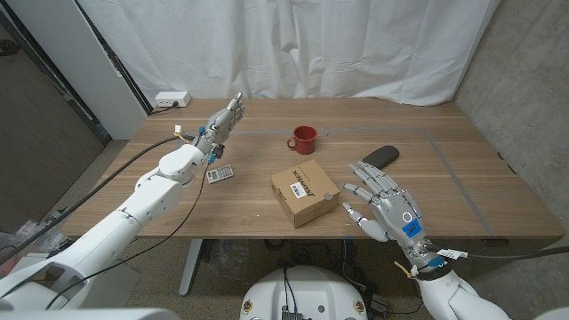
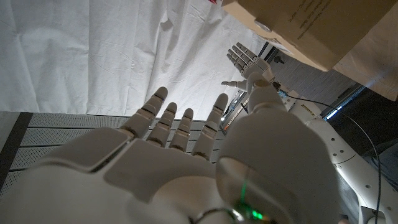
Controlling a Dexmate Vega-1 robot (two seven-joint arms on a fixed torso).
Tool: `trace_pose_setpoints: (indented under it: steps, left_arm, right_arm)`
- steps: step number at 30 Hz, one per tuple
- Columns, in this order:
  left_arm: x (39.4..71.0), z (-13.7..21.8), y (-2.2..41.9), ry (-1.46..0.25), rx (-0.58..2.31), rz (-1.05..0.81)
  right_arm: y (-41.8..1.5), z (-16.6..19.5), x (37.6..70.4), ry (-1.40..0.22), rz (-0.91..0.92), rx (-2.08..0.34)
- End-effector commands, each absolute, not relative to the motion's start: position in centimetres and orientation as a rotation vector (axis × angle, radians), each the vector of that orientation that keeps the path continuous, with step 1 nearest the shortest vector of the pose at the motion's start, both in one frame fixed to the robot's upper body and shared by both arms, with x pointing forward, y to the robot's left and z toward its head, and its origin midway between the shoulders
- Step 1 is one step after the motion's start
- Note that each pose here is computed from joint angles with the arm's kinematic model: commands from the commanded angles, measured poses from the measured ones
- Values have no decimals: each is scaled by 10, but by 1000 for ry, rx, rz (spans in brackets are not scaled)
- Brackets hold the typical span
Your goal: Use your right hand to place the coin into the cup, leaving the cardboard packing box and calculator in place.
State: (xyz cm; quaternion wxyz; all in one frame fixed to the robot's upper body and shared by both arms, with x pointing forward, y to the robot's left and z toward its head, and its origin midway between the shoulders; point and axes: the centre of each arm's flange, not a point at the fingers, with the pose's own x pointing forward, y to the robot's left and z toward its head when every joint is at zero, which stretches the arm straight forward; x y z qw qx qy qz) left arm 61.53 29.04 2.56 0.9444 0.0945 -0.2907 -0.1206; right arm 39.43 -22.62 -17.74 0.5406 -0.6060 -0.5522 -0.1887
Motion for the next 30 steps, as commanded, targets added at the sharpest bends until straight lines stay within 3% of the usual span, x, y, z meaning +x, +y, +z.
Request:
trace_pose_setpoints:
  steps: [1, 30]
  left_arm:
    - [616, 27, 290, -589, 201, -247]
    - [623, 30, 288, -577, 210, -245]
  right_arm:
    - [-224, -191, 409, -1303, -474, -1439]
    - [-216, -199, 430, -1315, -514, -1392]
